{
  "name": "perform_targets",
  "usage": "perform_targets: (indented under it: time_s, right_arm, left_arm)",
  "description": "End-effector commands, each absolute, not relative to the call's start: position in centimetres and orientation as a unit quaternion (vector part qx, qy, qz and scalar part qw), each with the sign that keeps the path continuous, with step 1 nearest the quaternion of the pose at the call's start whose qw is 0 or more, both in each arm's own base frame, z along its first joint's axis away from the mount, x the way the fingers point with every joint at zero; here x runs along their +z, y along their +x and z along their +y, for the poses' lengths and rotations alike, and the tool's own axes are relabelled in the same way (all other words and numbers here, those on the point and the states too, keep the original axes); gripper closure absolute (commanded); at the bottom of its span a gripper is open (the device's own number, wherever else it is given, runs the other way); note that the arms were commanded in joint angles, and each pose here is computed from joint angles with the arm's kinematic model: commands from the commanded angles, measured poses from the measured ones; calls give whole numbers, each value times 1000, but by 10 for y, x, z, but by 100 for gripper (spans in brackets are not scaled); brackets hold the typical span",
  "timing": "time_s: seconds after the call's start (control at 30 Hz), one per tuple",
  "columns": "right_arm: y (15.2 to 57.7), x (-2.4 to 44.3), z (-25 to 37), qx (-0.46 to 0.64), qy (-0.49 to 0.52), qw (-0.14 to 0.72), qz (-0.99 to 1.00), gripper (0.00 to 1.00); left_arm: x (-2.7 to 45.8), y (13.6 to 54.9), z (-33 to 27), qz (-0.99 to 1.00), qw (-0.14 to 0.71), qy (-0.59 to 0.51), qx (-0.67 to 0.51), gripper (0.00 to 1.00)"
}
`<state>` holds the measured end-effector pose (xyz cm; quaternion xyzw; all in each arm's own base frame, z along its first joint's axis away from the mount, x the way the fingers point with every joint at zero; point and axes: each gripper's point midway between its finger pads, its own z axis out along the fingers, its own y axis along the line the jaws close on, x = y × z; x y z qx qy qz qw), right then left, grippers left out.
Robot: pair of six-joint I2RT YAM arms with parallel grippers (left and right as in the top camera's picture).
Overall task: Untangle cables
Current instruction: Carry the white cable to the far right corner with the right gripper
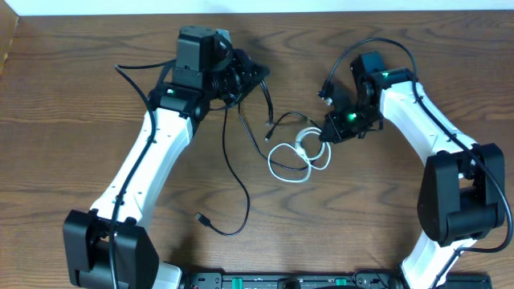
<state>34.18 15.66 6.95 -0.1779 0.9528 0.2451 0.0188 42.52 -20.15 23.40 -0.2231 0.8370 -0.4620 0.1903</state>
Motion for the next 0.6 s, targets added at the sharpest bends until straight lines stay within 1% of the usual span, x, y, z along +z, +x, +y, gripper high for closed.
perform_targets:
  time_s: [0.0, 0.13, 0.23, 0.33, 0.43, 0.57]
  right_arm:
    - [348, 59, 129, 194, -104, 7, 976, 99]
    - [358, 64, 117, 204, -73, 17, 976, 99]
    - [373, 83, 114, 243, -55, 38, 968, 99]
    - [394, 121, 111, 300, -36, 72, 950, 99]
    - [420, 172, 100, 348, -13, 122, 929, 99]
    - [459, 246, 58, 356, 49, 213, 909, 99]
  left_arm:
    - [242, 434, -188, 831, 210, -233, -460, 92]
    - [242, 436, -184, 831, 214, -233, -458, 92]
    - [242, 436, -182, 833, 221, -226, -454, 93]
    - [240, 436, -181, 835, 222, -228, -448, 93]
    - [236, 435, -179, 838, 218, -235, -441, 93]
    - [234, 433, -179, 841, 213, -236, -439, 93]
